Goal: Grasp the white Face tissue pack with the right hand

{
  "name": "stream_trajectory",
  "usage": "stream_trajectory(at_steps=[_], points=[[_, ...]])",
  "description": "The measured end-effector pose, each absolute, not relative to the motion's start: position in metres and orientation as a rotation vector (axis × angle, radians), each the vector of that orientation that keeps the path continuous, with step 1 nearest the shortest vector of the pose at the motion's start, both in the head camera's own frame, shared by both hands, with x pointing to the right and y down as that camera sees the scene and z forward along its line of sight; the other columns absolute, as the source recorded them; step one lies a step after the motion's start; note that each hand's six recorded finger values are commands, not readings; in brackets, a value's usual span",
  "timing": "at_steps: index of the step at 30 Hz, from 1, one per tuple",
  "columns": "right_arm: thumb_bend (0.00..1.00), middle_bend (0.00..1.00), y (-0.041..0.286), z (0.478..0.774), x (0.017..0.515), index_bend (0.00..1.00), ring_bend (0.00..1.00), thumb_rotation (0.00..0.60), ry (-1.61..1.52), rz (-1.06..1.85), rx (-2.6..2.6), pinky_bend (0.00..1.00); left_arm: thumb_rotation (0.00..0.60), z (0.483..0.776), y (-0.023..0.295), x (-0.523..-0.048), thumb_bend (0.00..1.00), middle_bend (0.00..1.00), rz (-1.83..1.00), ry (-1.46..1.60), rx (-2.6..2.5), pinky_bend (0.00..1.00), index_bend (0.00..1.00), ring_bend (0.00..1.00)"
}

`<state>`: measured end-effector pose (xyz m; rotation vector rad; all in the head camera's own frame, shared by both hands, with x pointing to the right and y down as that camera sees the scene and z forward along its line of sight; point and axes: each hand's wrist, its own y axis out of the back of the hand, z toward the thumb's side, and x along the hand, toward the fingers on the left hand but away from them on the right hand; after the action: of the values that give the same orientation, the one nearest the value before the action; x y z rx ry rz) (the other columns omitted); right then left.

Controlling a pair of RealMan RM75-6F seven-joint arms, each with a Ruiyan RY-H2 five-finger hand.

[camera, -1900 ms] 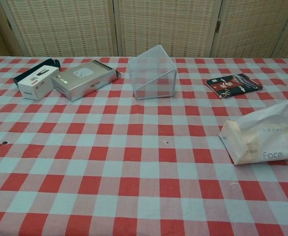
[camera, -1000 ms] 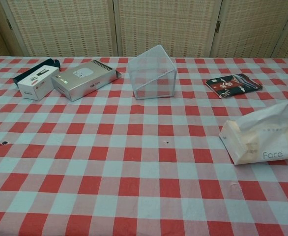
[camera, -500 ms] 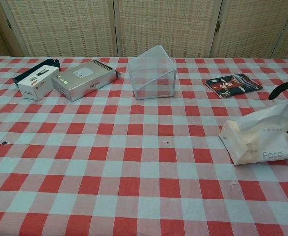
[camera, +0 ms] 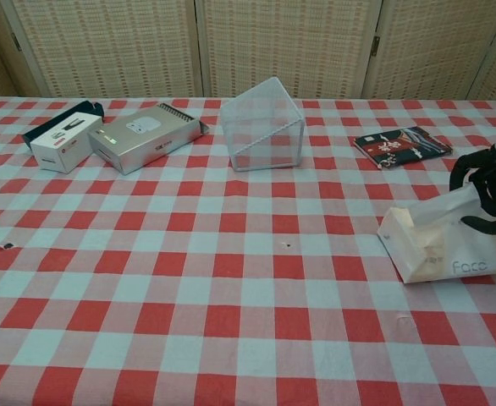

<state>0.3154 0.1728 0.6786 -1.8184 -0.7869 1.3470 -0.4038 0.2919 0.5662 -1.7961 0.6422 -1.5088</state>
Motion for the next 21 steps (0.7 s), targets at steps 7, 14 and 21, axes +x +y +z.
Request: stream_trajectory(at_steps=[7,14,21], points=[[0.46,0.72,0.168,0.674,0.318,0.69,0.63,0.6,-0.808,1.332,-1.788,0.61,0.6,0.568,0.293,-0.403,0.48,0.41,-1.51,0.634,-1.799,0.6,0.25,0.4],[0.55,0.73,0.163,0.669,0.319,0.74,0.63,0.6,-0.825,1.319,-1.772,0.62,0.6,0.568,0.293,-0.403,0.48,0.41,-1.512,0.634,-1.799,0.6,0.25,0.4],[0.57,0.73,0.142,0.65,0.31,0.75,0.63,0.6,-0.889,1.264,-1.763,0.62,0.6,0.567,0.293,-0.403,0.47,0.41,-1.51,0.638,-1.8,0.6,0.25,0.4]])
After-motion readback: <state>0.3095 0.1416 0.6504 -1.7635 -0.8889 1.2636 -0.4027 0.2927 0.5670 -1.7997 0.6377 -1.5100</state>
